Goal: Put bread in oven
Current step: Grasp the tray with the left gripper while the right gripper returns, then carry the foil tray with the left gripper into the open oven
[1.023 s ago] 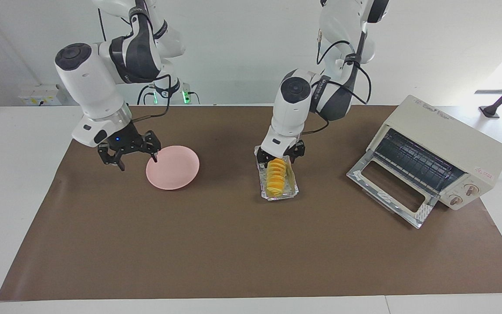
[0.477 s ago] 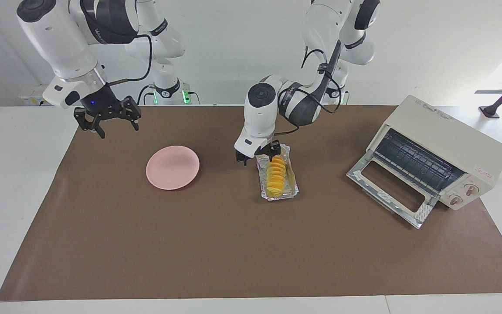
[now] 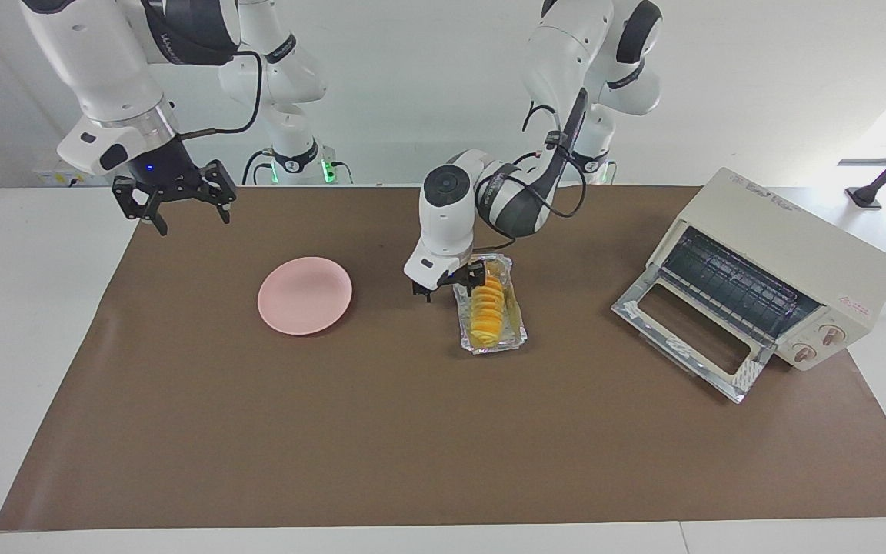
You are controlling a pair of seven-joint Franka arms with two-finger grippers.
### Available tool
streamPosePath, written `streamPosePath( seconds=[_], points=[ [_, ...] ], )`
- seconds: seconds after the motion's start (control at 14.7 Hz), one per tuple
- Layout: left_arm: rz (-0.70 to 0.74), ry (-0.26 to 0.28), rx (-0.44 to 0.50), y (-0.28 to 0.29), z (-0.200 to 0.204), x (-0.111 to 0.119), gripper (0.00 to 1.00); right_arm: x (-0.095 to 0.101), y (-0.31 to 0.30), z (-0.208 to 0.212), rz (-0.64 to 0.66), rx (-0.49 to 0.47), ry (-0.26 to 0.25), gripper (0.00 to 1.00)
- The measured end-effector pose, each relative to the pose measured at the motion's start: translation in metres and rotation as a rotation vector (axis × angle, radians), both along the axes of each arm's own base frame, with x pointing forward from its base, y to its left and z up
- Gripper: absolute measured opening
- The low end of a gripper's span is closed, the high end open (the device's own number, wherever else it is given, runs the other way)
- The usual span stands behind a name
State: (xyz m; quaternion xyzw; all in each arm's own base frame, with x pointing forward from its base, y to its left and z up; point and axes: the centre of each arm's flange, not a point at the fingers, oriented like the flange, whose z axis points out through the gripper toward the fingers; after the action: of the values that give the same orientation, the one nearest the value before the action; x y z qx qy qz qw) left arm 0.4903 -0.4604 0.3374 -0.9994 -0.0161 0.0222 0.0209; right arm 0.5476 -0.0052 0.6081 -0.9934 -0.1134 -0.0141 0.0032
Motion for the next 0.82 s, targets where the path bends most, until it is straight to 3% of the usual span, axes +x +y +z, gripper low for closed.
streamPosePath(
  seconds=[0.07, 0.14, 0.27, 0.41, 0.55, 0.61, 0.68, 0.82],
  points=[
    [-0.006, -0.007, 0.007, 0.000, -0.001, 0.001, 0.85, 0.000, -0.001, 0.007, -0.002, 0.002, 0.018, 1.00],
    [-0.009, -0.011, 0.011, 0.001, -0.001, 0.001, 0.85, 0.001, -0.003, 0.013, -0.005, 0.003, 0.032, 1.00],
    [-0.011, -0.013, 0.014, 0.001, -0.002, 0.001, 0.70, 0.002, -0.005, 0.016, -0.012, 0.004, 0.042, 1.00],
    [-0.012, -0.011, 0.016, 0.001, -0.003, 0.000, 0.63, 0.003, -0.004, 0.012, -0.031, 0.004, 0.054, 1.00],
    [-0.012, -0.007, 0.020, 0.002, -0.006, 0.000, 0.40, 0.005, -0.001, 0.009, -0.040, 0.004, 0.059, 1.00],
    [-0.012, -0.005, 0.022, 0.002, -0.007, -0.001, 0.40, 0.005, 0.000, 0.009, -0.040, 0.004, 0.060, 1.00],
    [-0.011, -0.003, 0.023, 0.003, -0.008, -0.001, 0.33, 0.005, 0.001, 0.009, -0.038, 0.004, 0.060, 1.00],
    [-0.007, 0.000, 0.030, 0.006, -0.011, 0.000, 0.10, 0.005, 0.002, 0.009, -0.037, 0.003, 0.060, 1.00]
  ],
)
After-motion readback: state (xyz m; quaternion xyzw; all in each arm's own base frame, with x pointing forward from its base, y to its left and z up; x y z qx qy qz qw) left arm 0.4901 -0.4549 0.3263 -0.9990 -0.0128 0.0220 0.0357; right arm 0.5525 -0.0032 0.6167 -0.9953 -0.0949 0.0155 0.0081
